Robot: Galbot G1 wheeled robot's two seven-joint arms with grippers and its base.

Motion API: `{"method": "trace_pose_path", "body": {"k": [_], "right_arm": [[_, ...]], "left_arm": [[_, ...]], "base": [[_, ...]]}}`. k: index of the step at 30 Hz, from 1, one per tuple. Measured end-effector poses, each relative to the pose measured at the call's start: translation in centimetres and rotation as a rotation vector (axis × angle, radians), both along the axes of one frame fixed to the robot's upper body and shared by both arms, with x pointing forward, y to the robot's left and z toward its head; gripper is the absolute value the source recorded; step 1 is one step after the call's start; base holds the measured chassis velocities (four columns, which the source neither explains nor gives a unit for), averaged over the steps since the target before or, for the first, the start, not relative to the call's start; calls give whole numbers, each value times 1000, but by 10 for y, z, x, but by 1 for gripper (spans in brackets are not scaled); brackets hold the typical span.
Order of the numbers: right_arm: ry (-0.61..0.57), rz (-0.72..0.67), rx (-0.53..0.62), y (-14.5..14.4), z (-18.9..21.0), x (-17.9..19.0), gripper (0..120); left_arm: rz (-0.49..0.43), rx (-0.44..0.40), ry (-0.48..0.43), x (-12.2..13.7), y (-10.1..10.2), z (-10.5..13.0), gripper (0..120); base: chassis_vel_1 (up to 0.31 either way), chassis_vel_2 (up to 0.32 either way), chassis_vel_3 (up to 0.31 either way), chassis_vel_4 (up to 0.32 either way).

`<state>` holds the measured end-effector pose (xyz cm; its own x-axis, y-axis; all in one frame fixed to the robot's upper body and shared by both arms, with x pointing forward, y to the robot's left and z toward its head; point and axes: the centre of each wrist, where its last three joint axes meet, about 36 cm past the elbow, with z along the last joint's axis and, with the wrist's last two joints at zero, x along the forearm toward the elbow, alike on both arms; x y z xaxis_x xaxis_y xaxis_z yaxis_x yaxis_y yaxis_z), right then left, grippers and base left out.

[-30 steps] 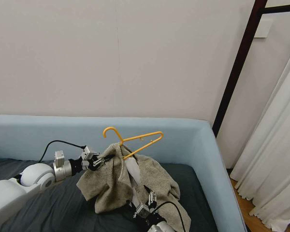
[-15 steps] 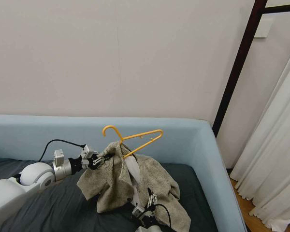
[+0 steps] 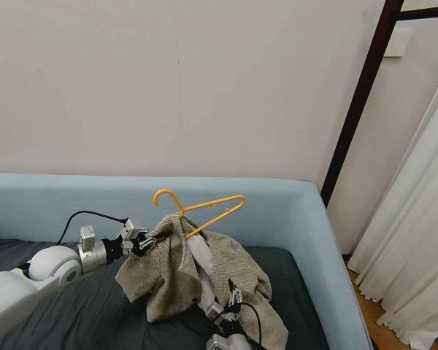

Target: Pick up the clothes from the sofa and hang them on the clothes hanger.

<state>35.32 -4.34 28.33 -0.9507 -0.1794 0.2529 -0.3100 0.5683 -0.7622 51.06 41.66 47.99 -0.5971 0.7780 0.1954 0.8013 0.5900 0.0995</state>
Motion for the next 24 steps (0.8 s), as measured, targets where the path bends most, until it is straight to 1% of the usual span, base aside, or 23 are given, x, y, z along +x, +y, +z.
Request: {"method": "trace_pose_path", "body": {"k": [1,5,6,8,10,11,12,16,17,18,19,24], "right_arm": [[0,0,0,0,0,0,64],[-19,10,15,-6,4,2,45],[-19,10,15,-6,4,2,45],[-21,15,20,-8,5,1,36],[-22,21,22,-10,5,0,29],[-22,21,22,-10,5,0,29],[-21,25,26,-11,6,-1,22],[-13,43,37,-12,9,-6,6],[-13,43,37,-12,9,-6,6],[-10,48,40,-13,10,-7,2],[-6,53,43,-15,10,-9,1],[9,86,69,-21,14,-15,0]], "left_arm": [[0,0,0,0,0,0,2],[0,2,3,-2,1,-2,2],[0,2,3,-2,1,-2,2],[1,3,3,-2,2,-2,2],[2,5,3,-2,2,-2,2],[2,5,3,-2,2,-2,2],[2,7,3,-2,3,-2,2],[7,12,2,-3,6,-3,2],[7,12,2,-3,6,-3,2],[8,14,2,-3,7,-3,2],[9,16,1,-3,8,-3,2],[12,22,-2,-4,10,-3,2]], "base": [[0,0,0,0],[0,0,0,0],[0,0,0,0],[0,0,0,0],[0,0,0,0],[0,0,0,0],[0,0,0,0],[0,0,0,0],[0,0,0,0],[0,0,0,0],[0,0,0,0],[0,0,0,0]]}}
